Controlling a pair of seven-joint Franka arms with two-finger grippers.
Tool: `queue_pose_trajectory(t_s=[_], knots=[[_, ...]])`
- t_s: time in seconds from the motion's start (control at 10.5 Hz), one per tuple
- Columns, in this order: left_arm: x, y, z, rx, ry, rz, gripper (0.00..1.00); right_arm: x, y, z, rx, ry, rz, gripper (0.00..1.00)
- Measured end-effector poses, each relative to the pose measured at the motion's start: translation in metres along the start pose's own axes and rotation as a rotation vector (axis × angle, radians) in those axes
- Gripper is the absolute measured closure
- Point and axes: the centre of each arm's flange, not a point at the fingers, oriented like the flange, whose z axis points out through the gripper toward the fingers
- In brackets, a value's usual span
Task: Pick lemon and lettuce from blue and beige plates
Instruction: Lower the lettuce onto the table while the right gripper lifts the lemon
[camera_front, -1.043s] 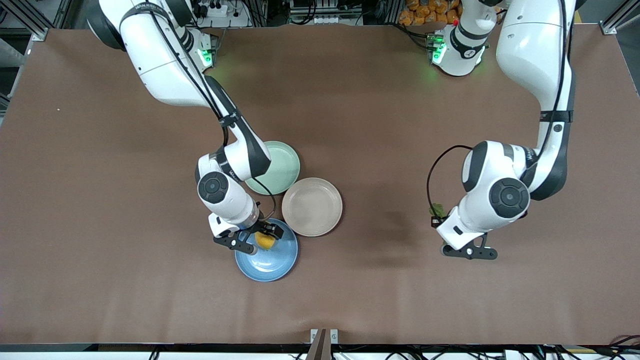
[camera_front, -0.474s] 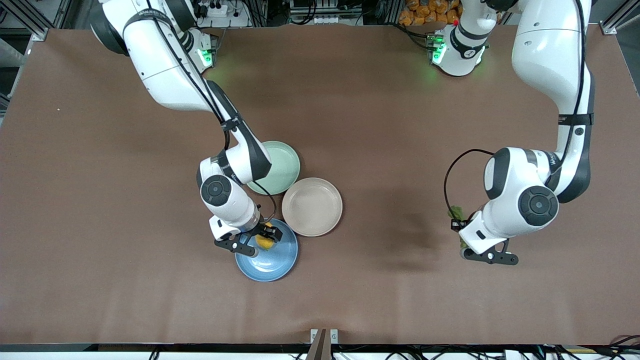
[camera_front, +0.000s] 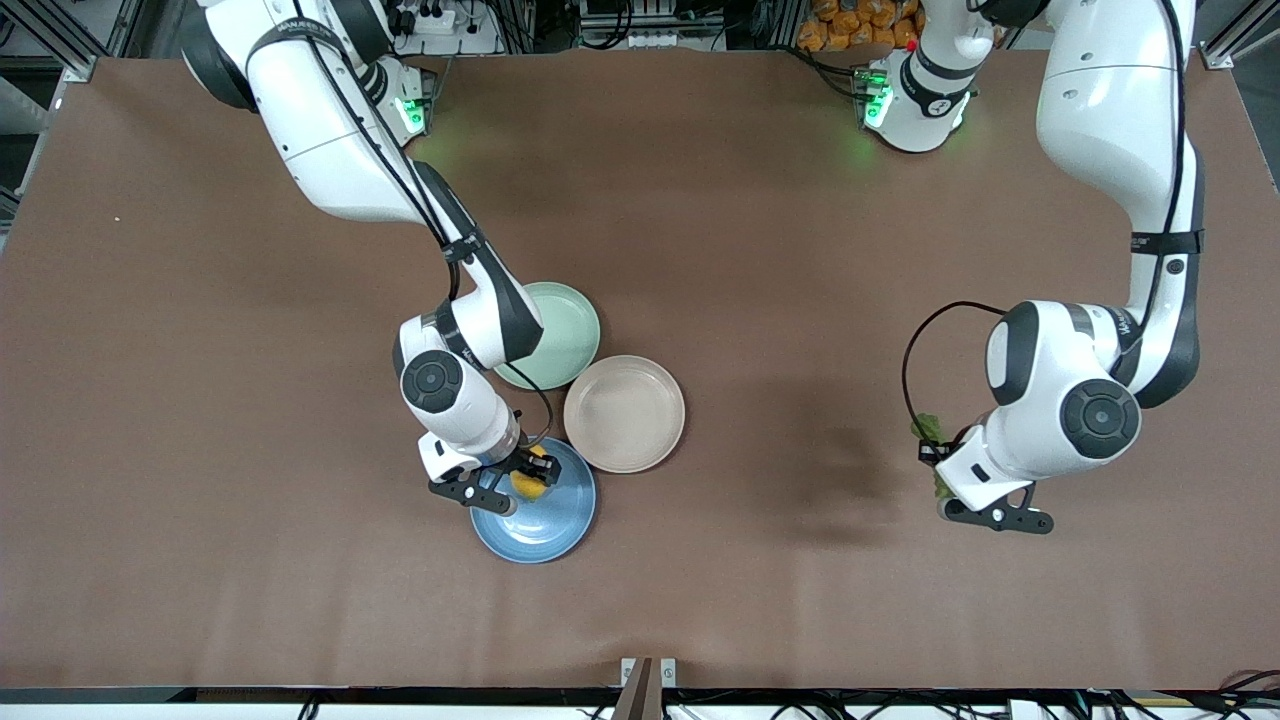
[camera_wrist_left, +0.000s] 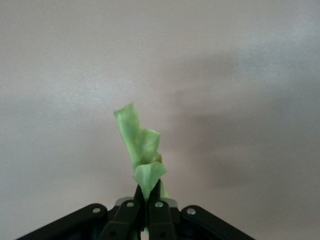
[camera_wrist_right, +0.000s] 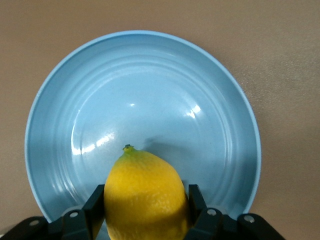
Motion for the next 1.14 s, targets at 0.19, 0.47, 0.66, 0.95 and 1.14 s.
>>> queue_pose_trajectory(t_s=[0.19, 0.47, 0.66, 0.95, 1.14], knots=[[-0.001, -0.015, 0.001, -0.001, -0.001, 0.005, 0.96, 0.0, 0.0, 0.0, -0.002, -0.002, -0.001, 0.3], [-0.002, -0.029, 0.001, -0.002, -0.002, 0.005, 0.96, 0.001, 0.0, -0.005, -0.038, -0.045, -0.003, 0.3], [-0.002, -0.029, 0.001, -0.003, -0.002, 0.007, 0.89, 0.008, -0.001, -0.013, -0.041, -0.045, -0.002, 0.3], [-0.002, -0.028, 0.002, -0.004, -0.004, 0.009, 0.48, 0.012, 0.001, -0.018, -0.063, -0.064, -0.03, 0.3], [-0.002, -0.029, 0.002, -0.003, -0.005, 0.008, 0.21, 0.02, 0.008, -0.032, -0.088, -0.079, -0.064, 0.3]])
